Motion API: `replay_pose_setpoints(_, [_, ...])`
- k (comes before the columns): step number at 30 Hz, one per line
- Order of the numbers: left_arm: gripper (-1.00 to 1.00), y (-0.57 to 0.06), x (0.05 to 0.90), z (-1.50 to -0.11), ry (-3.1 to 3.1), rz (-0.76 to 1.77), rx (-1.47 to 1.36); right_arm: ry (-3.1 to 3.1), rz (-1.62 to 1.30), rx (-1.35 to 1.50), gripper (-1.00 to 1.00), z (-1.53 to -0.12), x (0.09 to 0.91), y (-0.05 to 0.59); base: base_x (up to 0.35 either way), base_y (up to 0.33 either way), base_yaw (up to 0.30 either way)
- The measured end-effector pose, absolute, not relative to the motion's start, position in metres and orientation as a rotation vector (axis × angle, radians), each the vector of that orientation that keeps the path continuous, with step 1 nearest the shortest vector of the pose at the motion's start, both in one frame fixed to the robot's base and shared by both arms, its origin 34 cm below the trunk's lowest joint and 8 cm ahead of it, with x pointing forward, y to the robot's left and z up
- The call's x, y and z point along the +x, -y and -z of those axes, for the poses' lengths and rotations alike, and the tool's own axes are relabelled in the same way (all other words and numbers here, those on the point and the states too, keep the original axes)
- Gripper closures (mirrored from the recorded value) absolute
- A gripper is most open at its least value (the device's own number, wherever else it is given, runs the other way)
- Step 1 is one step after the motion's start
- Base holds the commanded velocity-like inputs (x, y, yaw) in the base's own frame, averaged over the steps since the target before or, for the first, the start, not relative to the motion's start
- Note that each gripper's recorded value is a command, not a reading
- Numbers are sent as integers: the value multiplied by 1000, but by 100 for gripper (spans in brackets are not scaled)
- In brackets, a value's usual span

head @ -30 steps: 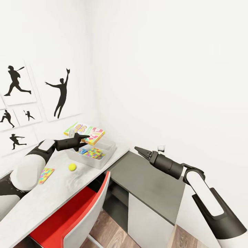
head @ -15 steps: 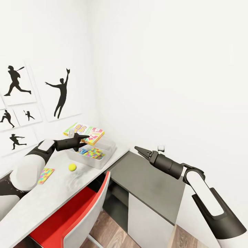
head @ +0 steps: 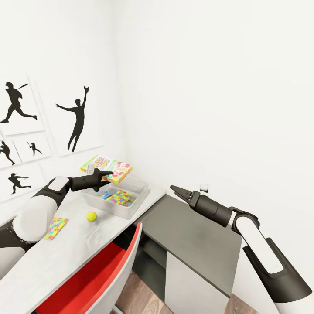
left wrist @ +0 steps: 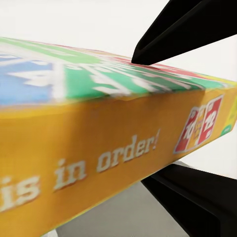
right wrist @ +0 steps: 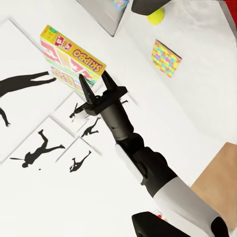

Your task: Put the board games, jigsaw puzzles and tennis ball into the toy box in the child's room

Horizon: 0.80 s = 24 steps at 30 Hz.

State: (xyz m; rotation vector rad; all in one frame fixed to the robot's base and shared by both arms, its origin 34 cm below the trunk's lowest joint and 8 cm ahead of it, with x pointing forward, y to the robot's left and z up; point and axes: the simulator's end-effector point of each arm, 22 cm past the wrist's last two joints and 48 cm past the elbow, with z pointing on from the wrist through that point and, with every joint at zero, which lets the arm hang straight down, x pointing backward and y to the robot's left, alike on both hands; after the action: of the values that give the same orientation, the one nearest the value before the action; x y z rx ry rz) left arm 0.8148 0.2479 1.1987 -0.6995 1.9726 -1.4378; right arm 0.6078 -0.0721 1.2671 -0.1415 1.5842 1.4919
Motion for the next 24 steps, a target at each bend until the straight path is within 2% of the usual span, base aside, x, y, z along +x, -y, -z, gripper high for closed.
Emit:
replay_pose_setpoints(11, [100, -246, 815, -1199, -1973, 1441, -698, -1587, -1490, -140, -100, -1266, 608, 72, 142, 41, 0])
replay_pose_setpoints(24, [100, -249, 815, -1199, -1972, 1435, -701, -1586, -1491, -140, -100, -1266, 608, 72, 69, 18, 0])
